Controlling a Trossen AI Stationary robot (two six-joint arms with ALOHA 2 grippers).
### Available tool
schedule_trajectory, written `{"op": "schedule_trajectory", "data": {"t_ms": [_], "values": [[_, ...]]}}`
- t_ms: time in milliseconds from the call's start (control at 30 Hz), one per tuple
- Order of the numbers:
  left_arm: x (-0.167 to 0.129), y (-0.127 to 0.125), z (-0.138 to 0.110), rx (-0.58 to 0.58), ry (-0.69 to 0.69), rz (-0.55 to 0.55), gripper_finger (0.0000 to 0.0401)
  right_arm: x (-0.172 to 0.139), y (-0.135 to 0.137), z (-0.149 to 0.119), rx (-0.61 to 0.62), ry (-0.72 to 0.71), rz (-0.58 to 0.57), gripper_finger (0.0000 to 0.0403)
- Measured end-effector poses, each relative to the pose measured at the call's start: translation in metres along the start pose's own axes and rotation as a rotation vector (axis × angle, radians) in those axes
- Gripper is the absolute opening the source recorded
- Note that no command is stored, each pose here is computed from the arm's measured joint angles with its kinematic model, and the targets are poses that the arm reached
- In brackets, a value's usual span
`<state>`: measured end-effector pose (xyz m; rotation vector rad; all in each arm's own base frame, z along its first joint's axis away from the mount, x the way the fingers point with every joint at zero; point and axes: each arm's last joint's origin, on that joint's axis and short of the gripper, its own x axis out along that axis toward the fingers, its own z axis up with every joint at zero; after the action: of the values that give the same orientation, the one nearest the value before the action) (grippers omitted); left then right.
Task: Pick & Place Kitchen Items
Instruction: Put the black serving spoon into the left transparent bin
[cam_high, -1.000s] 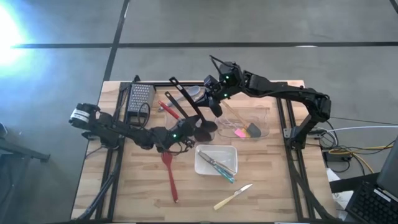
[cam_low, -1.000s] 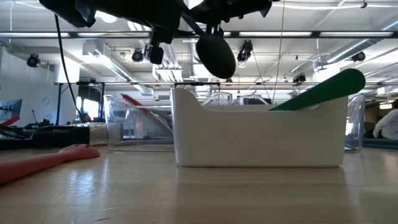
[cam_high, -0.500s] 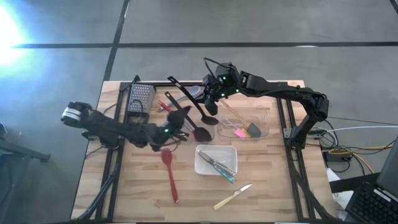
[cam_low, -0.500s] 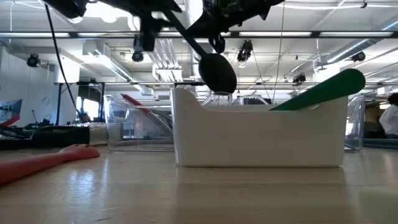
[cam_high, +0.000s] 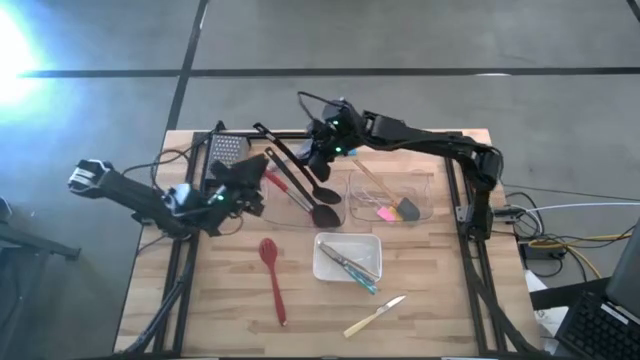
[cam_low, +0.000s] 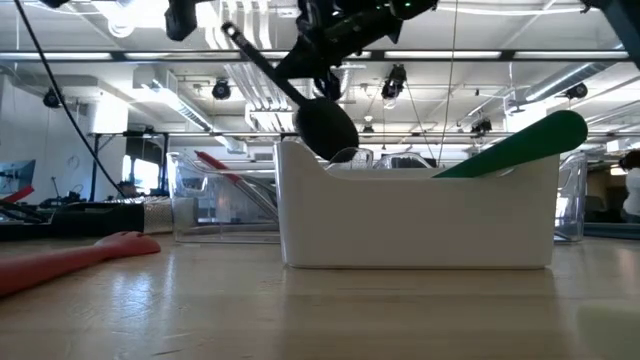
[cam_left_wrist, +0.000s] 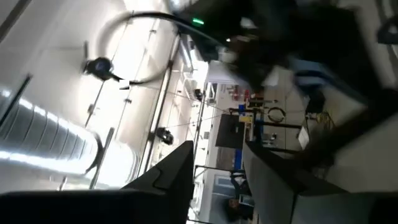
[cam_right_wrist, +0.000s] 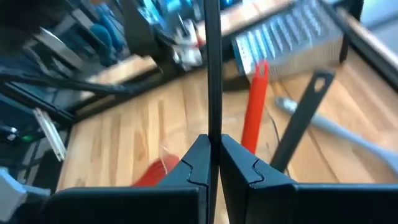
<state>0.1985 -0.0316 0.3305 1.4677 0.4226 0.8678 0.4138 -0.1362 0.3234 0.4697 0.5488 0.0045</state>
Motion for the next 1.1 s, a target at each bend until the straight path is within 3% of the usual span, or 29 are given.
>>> {"op": "schedule_trajectory", "data": {"t_ms": [167, 500, 767, 1100], "values": [[-0.005, 0.018, -0.016, -0.084, 0.015, 0.04, 0.0145, 0.031, -0.014, 0.002, 0.085, 0.112, -0.086, 0.0011], [-0.012, 0.038, -0.038, -0.187, 0.033, 0.087, 0.0142, 0.084, -0.031, -0.005, 0.169, 0.234, -0.109, 0.0011], [-0.014, 0.044, -0.044, -0.212, 0.038, 0.101, 0.014, 0.108, -0.043, -0.023, 0.267, 0.339, -0.144, 0.0011], [-0.013, 0.043, -0.043, -0.207, 0.028, 0.102, 0.0137, 0.117, -0.051, -0.032, 0.286, 0.37, -0.154, 0.0019]]}}
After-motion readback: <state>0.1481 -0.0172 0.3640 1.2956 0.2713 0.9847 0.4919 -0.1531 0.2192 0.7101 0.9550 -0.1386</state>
